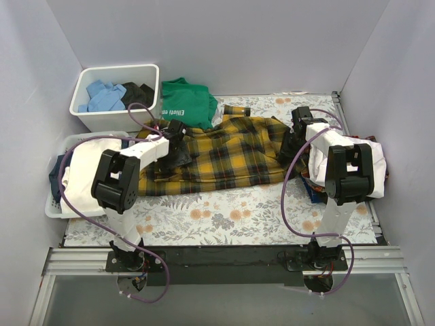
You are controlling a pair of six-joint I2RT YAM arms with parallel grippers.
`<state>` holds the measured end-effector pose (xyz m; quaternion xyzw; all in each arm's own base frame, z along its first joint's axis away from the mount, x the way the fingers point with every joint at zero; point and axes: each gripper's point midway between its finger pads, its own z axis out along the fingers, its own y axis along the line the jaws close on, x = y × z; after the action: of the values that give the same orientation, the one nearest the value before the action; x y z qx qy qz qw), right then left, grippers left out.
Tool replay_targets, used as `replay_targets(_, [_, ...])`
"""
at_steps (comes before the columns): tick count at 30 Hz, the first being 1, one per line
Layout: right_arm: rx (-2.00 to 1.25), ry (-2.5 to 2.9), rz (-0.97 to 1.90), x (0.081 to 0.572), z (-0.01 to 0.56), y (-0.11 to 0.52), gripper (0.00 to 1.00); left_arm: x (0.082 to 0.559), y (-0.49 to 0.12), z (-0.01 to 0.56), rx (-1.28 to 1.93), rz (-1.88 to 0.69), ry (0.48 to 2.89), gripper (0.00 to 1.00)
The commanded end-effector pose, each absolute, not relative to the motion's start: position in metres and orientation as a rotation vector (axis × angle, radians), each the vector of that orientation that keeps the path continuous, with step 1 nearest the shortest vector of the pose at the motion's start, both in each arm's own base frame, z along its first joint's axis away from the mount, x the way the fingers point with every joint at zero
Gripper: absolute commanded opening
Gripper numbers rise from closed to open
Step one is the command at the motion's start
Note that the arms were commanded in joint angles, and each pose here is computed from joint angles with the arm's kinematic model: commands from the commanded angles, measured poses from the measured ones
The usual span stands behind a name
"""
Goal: Fold and stack the long sleeve shirts
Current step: Fold the shirt
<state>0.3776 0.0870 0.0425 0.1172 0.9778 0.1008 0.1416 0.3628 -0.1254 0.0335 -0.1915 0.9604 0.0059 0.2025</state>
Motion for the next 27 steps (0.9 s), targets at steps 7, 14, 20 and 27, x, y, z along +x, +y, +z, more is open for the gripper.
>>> replay_targets(7, [0.328,2.750,0.283,0.391,0.069,0.083,0.42,0.369,-0.072,0.059,-0.651,0.266,2.594,0.70])
replay_targets(14, [0.348,2.778,0.225,0.389,0.065,0.076,0.41,0.340,-0.053,0.089,-0.597,0.341,2.583,0.70])
replay_targets(20, [0.227,2.692,0.131,0.398,0.091,0.079,0.40,0.334,-0.051,0.106,-0.599,0.277,2.523,0.72])
replay_targets(27, [0.017,2.477,0.069,0.426,0.166,0.119,0.41,0.378,-0.061,0.167,-0.594,0.160,2.347,0.77])
